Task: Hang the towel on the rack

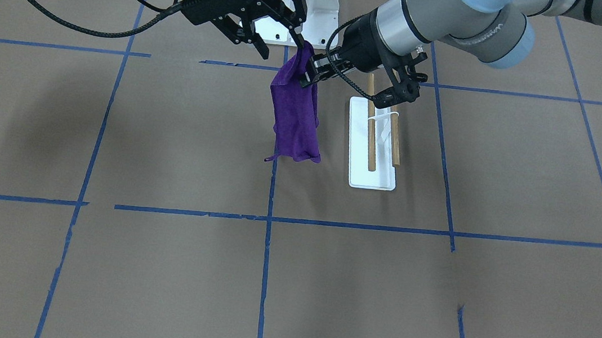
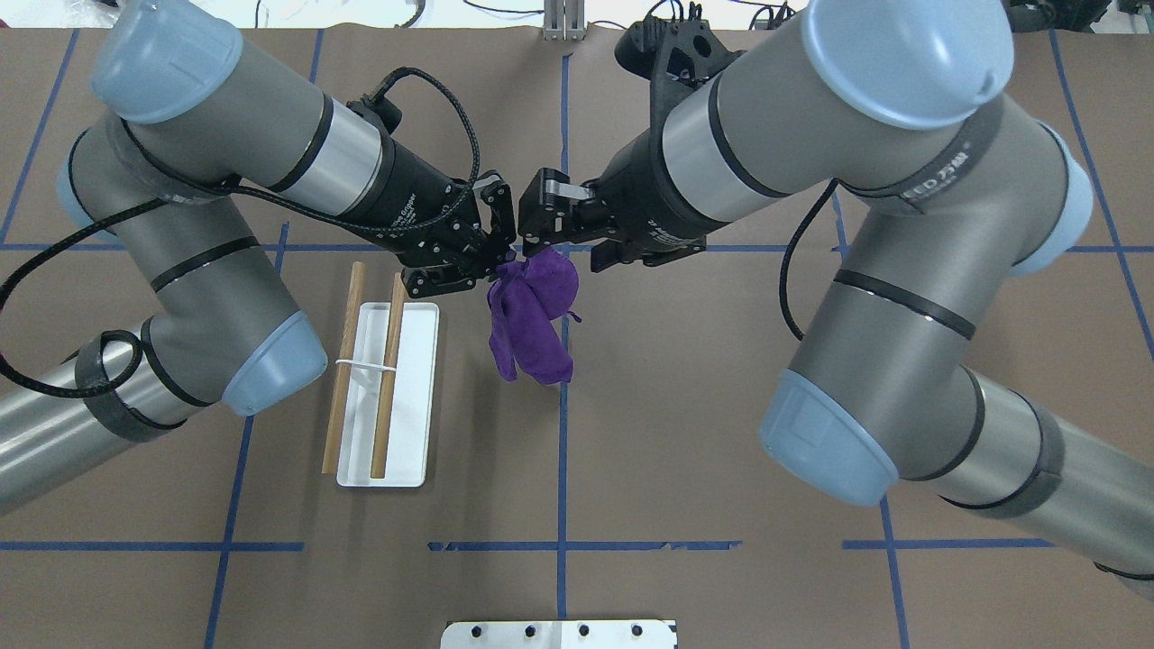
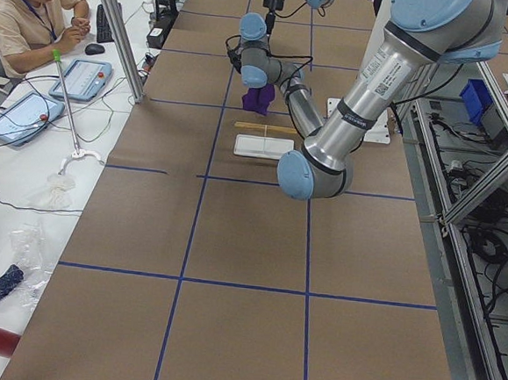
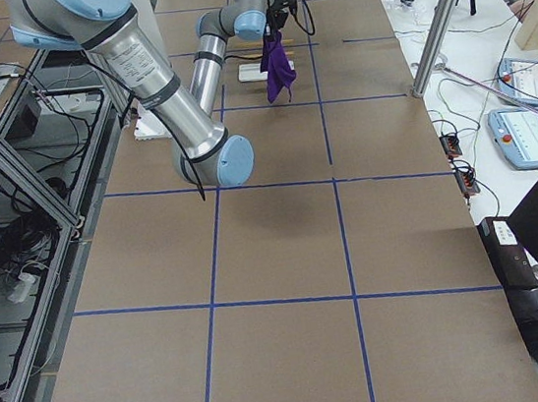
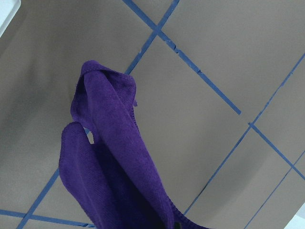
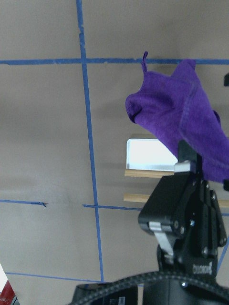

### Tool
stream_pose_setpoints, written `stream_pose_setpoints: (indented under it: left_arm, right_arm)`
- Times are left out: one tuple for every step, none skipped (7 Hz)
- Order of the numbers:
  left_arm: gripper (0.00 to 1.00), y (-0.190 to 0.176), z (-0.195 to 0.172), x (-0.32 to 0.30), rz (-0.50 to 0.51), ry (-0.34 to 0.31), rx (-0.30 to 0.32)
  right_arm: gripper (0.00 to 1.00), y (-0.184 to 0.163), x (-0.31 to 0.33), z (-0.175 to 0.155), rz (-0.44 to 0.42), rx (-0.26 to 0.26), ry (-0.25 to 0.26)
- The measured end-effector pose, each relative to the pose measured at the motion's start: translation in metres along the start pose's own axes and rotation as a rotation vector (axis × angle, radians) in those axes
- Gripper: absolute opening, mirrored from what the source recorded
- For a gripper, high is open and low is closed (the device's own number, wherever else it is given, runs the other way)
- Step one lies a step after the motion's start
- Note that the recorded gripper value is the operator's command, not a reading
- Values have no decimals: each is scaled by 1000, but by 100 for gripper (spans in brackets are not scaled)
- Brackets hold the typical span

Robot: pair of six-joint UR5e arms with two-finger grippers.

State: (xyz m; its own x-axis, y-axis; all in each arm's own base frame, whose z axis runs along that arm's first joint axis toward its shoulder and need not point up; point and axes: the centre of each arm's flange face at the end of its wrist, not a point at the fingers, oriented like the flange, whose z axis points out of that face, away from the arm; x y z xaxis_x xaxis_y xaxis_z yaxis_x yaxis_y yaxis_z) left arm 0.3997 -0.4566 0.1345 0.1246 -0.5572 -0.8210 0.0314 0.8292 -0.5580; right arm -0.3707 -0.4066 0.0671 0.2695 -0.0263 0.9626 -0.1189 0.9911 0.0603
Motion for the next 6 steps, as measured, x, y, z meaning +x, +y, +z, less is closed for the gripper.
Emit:
stream_pose_setpoints:
  left_arm:
    - [0,-4,-6,-16,61,-7,5]
    - [0,-9,-14,-38,157,-20,10]
    - [0,-15,-24,-57,242,-32,14]
    - [0,-22,-39,-80,301,-45,25]
    - [0,-34,-55,-104,349,-65,39]
    - [0,-52,-71,-128,395,-89,60]
  right_arm:
    - [100,5,19,-14,0,0,1]
    - [100,5,37,-24,10,-5,9]
    - [100,2,50,-30,23,-12,19]
    - [100,-1,60,-32,35,-17,28]
    - [100,-2,66,-33,43,-18,35]
    - [100,-2,71,-34,49,-17,41]
